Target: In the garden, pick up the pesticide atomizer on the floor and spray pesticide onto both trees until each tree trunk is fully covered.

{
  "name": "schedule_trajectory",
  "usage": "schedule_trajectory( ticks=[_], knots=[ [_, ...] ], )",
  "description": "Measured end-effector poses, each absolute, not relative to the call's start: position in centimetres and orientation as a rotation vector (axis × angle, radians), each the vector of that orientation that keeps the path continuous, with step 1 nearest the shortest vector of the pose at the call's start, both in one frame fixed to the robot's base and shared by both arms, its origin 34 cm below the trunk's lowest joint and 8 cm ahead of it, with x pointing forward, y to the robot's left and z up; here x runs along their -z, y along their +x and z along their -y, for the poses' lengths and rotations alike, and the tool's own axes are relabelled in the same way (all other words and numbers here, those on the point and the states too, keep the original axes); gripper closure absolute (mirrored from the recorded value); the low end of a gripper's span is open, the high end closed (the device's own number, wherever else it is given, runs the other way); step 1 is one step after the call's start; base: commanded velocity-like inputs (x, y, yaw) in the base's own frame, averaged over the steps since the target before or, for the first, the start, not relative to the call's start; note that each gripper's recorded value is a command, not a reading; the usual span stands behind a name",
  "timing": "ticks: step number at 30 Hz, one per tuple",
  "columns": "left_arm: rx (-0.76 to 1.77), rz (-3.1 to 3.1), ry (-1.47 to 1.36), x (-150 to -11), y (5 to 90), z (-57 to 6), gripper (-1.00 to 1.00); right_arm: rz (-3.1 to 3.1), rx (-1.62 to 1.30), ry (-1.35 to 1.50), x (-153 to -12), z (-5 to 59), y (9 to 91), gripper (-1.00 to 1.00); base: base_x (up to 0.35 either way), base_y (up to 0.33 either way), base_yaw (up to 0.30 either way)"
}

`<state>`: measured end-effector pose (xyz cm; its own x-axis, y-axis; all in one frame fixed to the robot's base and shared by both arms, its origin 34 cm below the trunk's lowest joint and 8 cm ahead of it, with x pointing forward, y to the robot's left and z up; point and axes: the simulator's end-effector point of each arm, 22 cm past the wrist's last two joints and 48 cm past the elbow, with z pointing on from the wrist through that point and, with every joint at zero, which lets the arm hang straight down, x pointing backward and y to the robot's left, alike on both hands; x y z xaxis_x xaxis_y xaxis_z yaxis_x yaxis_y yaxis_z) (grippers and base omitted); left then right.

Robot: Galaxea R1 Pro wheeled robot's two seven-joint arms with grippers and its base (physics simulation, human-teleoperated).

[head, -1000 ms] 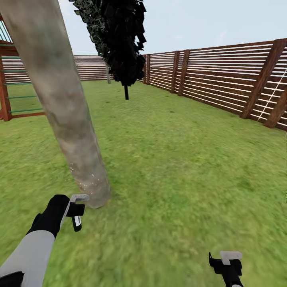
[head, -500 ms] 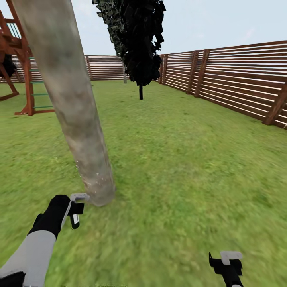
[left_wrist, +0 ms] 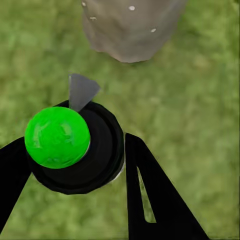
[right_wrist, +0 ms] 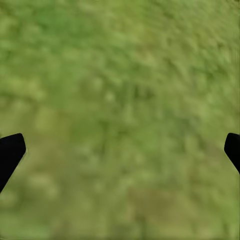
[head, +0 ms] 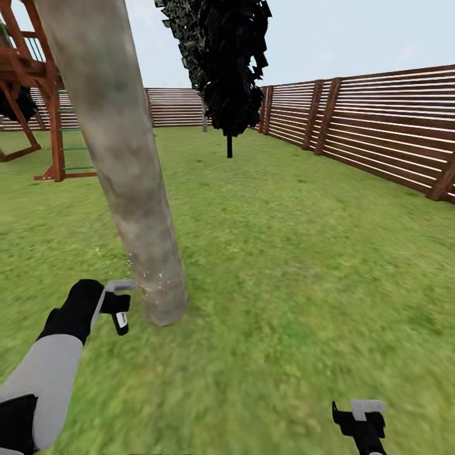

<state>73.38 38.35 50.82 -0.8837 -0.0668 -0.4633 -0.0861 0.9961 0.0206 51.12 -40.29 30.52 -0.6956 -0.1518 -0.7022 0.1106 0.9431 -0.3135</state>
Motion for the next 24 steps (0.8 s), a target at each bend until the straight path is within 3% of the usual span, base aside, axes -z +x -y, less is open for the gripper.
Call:
schedule_trajectory(
  ticks=[4,9,12,24],
  knots=[
    [-0.051,-2.698,-0.003,-51.5,73.8,-35.1,1.0,-2.301,0.427,-0.029,-30.5,40.3,51.1,-1.0,0.0,0.0,0.27],
    [-0.083,-2.658,0.007,-54.4,75.6,-35.4,1.0,-2.301,0.426,-0.03,-30.5,40.3,51.1,-1.0,0.061,-0.038,0.131],
    [-0.091,-2.606,0.009,-56.5,76.7,-35.3,1.0,-2.302,0.426,-0.03,-30.5,40.2,51.1,-1.0,0.148,-0.214,0.003],
    [-0.103,-2.6,0.007,-56.8,76.8,-35.8,1.0,-2.303,0.422,-0.032,-30.5,40.1,51.1,-1.0,-0.069,-0.269,0.0]
  ],
)
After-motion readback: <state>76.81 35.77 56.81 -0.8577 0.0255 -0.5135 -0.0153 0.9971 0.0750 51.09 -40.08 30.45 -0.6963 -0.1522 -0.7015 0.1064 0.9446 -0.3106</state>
